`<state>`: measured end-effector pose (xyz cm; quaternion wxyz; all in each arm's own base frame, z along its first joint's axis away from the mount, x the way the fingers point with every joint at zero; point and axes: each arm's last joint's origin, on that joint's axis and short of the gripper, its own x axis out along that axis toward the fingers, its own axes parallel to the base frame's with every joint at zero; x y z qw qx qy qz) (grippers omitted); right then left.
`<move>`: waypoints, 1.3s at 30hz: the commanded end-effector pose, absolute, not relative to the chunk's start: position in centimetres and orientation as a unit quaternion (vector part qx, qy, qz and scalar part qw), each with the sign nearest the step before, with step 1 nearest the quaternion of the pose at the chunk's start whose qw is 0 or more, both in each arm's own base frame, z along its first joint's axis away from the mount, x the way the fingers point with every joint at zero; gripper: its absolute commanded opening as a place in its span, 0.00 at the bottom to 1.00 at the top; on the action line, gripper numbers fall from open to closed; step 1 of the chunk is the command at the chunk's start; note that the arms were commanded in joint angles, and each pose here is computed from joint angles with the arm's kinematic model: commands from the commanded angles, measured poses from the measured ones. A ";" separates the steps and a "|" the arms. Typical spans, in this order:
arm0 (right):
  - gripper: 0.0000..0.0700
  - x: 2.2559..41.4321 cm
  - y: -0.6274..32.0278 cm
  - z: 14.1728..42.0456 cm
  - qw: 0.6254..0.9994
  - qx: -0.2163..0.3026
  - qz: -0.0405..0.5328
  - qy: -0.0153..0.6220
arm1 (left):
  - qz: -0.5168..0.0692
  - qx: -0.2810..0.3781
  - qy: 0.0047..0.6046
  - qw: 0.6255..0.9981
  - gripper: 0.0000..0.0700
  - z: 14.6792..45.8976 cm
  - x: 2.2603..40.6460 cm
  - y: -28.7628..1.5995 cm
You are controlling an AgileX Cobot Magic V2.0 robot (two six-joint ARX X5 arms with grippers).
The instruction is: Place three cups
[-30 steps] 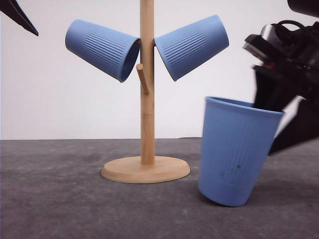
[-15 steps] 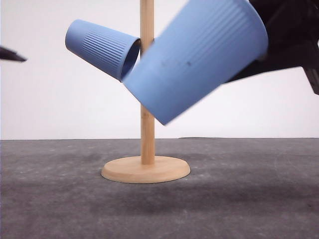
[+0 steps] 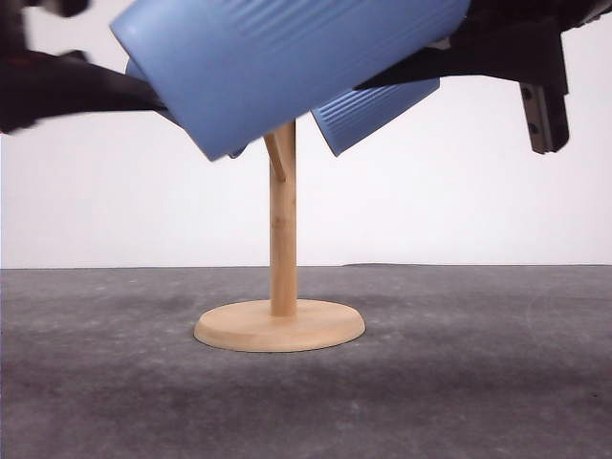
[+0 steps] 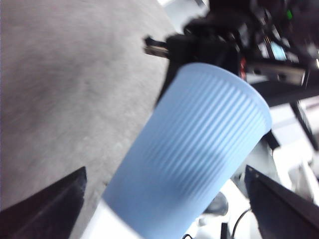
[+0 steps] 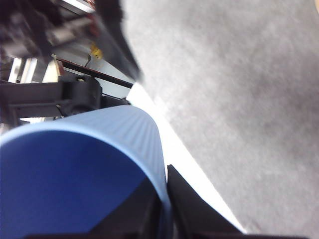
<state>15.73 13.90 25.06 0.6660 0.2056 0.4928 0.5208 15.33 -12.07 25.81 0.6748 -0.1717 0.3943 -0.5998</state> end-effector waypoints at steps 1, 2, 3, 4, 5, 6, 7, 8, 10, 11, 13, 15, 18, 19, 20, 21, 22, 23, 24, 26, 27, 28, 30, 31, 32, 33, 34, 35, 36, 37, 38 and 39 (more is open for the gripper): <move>0.00 16.0 14.3 25.7 0.665 0.208 0.530 0.484 | -0.635 -0.135 0.358 0.671 0.93 26.1 15.5 -13.1; 0.00 16.0 14.3 25.7 0.666 0.207 0.532 0.480 | -0.646 -0.126 0.352 0.666 0.93 25.9 15.6 -13.6; 0.00 16.1 14.4 25.7 0.667 0.207 0.535 0.476 | -0.656 -0.116 0.346 0.661 0.93 25.7 15.6 -14.2; 0.00 16.2 14.5 25.8 0.667 0.207 0.536 0.473 | -0.665 -0.107 0.340 0.656 0.93 25.5 15.6 -14.6; 0.00 16.2 14.5 25.7 0.668 0.207 0.537 0.472 | -0.674 -0.098 0.335 0.652 0.93 25.3 15.6 -15.1; 0.00 16.3 14.6 25.7 0.667 0.207 0.538 0.471 | -0.681 -0.089 0.330 0.648 0.93 25.1 15.6 -15.5; 0.00 16.4 14.6 25.6 0.663 0.208 0.541 0.474 | -0.689 -0.080 0.324 0.643 0.93 24.9 15.6 -15.9; 0.00 16.4 14.7 25.5 0.660 0.208 0.543 0.476 | -0.695 -0.074 0.320 0.640 0.93 24.7 15.6 -16.3; 0.00 16.5 14.8 25.3 0.653 0.209 0.546 0.482 | -0.704 -0.063 0.314 0.634 0.92 24.4 15.6 -16.9; 0.00 16.4 14.9 25.3 0.651 0.209 0.546 0.484 | -0.707 -0.060 0.311 0.632 0.91 24.3 15.6 -17.2; 0.00 16.4 15.0 25.2 0.649 0.207 0.548 0.485 | -0.712 -0.058 0.308 0.628 0.90 24.2 15.5 -17.6; 0.00 16.3 15.1 25.3 0.648 0.206 0.551 0.484 | -0.715 -0.056 0.308 0.625 0.83 24.2 15.4 -17.7; 0.00 16.3 15.1 25.3 0.647 0.206 0.551 0.484 | -0.715 -0.057 0.310 0.624 0.61 24.1 15.4 -17.7; 0.00 16.3 15.1 25.3 0.647 0.206 0.551 0.484 | -0.713 -0.059 0.313 0.624 0.56 24.1 15.4 -17.7; 0.00 16.3 15.1 25.3 0.647 0.206 0.552 0.484 | -0.712 -0.062 0.318 0.624 0.55 24.1 15.4 -17.7; 0.00 16.3 15.1 25.3 0.647 0.206 0.552 0.484 | -0.709 -0.067 0.323 0.623 0.55 24.1 15.4 -17.7; 0.01 16.3 15.1 25.3 0.646 0.206 0.552 0.484 | -0.707 -0.072 0.329 0.622 0.55 24.1 15.4 -17.7; 0.03 16.3 15.1 25.3 0.646 0.206 0.552 0.484 | -0.704 -0.077 0.334 0.622 0.55 24.1 15.4 -17.7; 0.09 16.3 15.1 25.3 0.647 0.207 0.552 0.484 | -0.701 -0.083 0.340 0.621 0.55 24.2 15.3 -17.7; 0.29 16.3 15.1 25.3 0.647 0.208 0.551 0.485 | -0.693 -0.097 0.355 0.619 0.55 24.2 15.3 -17.7; 0.37 16.3 15.1 25.3 0.646 0.209 0.550 0.486 | -0.688 -0.106 0.365 0.618 0.55 24.2 15.3 -17.7; 0.42 16.3 15.0 25.3 0.647 0.211 0.548 0.487 | -0.683 -0.116 0.377 0.615 0.55 24.2 15.3 -17.7; 0.45 16.4 14.9 25.3 0.649 0.213 0.544 0.487 | -0.672 -0.135 0.397 0.610 0.55 24.2 15.3 -17.7; 0.45 16.5 14.7 25.3 0.652 0.214 0.542 0.486 | -0.665 -0.146 0.409 0.608 0.55 24.2 15.3 -17.7; 0.45 16.6 14.6 25.3 0.655 0.215 0.540 0.484 | -0.656 -0.157 0.421 0.606 0.55 24.2 15.3 -17.7; 0.45 16.8 14.4 25.3 0.658 0.215 0.538 0.481 | -0.649 -0.168 0.433 0.603 0.55 24.2 15.3 -17.7; 0.45 16.9 14.1 25.4 0.663 0.215 0.536 0.476 | -0.642 -0.178 0.443 0.600 0.55 24.2 15.3 -17.7; 0.45 17.1 13.8 25.4 0.668 0.217 0.532 0.473 | -0.634 -0.188 0.454 0.597 0.55 24.2 15.3 -17.7; 0.45 17.3 13.5 25.5 0.674 0.219 0.528 0.468 | -0.626 -0.198 0.464 0.594 0.55 24.2 15.4 -17.7; 0.45 17.5 13.1 25.5 0.680 0.219 0.525 0.463 | -0.618 -0.208 0.475 0.591 0.55 24.2 15.4 -17.7; 0.45 17.7 12.7 25.6 0.687 0.219 0.521 0.457 | -0.609 -0.218 0.485 0.588 0.55 24.2 15.4 -17.7; 0.45 17.9 12.3 25.6 0.693 0.219 0.516 0.452 | -0.600 -0.228 0.495 0.586 0.55 24.2 15.4 -17.7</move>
